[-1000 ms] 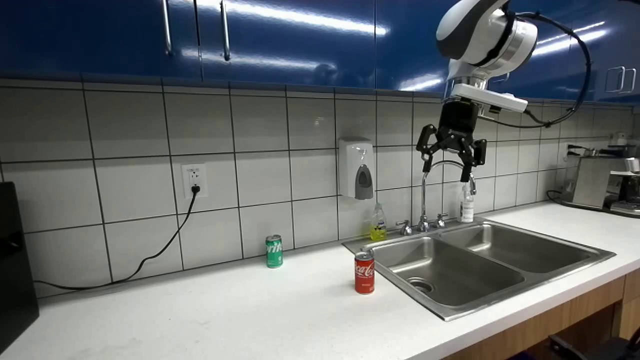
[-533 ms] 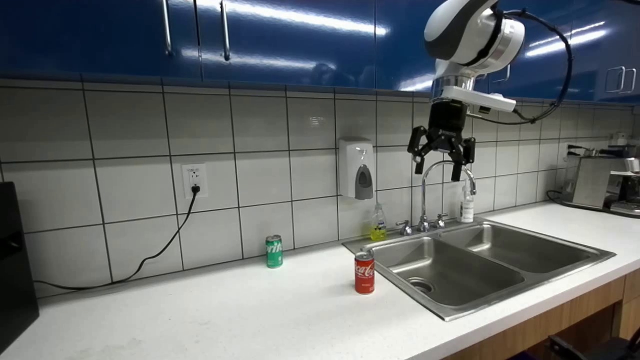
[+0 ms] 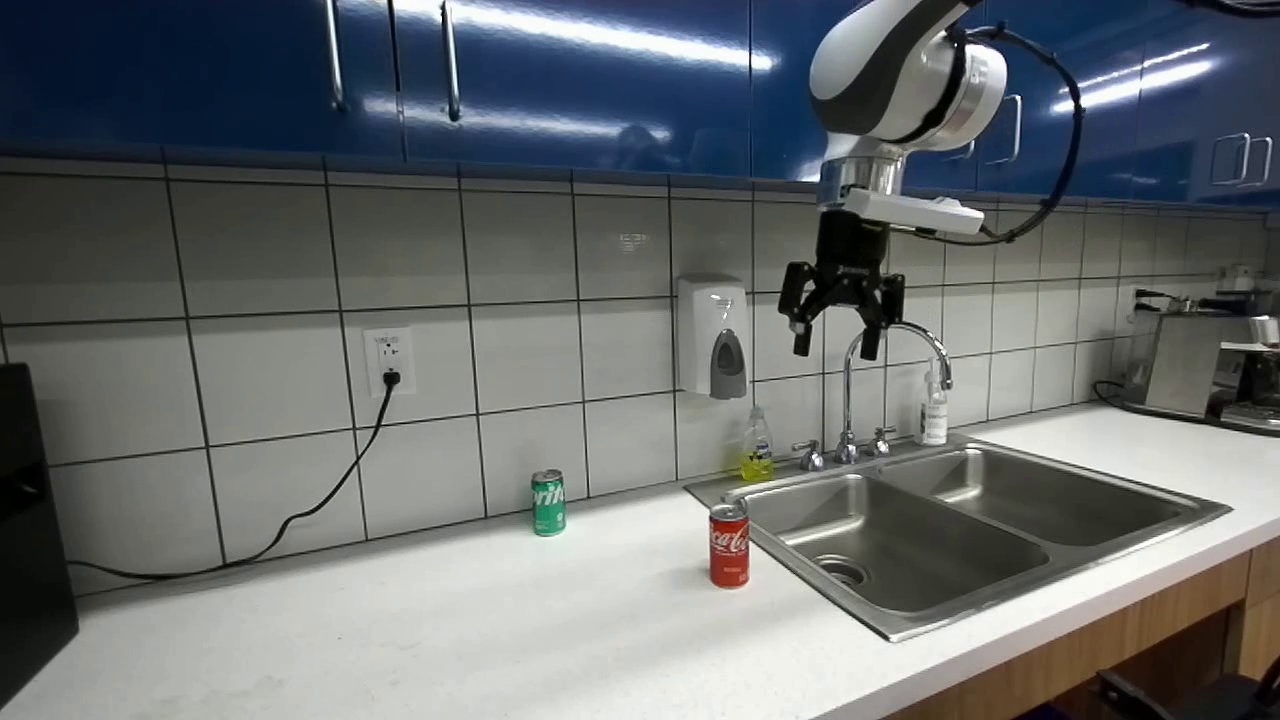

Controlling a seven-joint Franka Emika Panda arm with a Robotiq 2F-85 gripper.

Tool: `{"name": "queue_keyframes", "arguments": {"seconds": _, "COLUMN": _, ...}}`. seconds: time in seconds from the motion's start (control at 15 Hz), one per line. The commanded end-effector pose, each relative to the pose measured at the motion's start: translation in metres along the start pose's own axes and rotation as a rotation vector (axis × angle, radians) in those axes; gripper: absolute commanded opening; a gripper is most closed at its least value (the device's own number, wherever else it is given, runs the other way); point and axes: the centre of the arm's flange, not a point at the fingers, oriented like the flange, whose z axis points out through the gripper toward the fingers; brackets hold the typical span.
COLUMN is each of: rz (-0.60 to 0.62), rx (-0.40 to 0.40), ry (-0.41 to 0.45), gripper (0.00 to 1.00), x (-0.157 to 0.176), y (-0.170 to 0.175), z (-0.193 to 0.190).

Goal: Put the can in the left sink

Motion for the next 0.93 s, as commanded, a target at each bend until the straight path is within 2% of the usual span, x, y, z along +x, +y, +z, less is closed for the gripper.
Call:
{"name": "queue_keyframes", "arguments": {"seconds": 0.0, "rz": -0.020, "rx": -0.008, "ry": 0.013, "gripper": 1.00, "x": 0.016, "y": -0.012, "z": 0.019}}
{"name": "queue_keyframes", "arguments": {"seconds": 0.47, "rz": -0.004, "rx": -0.021, "ry": -0.051, "gripper": 1.00, "x": 0.014, "y": -0.008, "z": 0.062}}
{"name": "queue_keyframes", "arguments": {"seconds": 0.87, "rz": -0.009, "rx": -0.030, "ry": -0.104, "gripper": 1.00, "x": 0.022, "y": -0.003, "z": 0.121}}
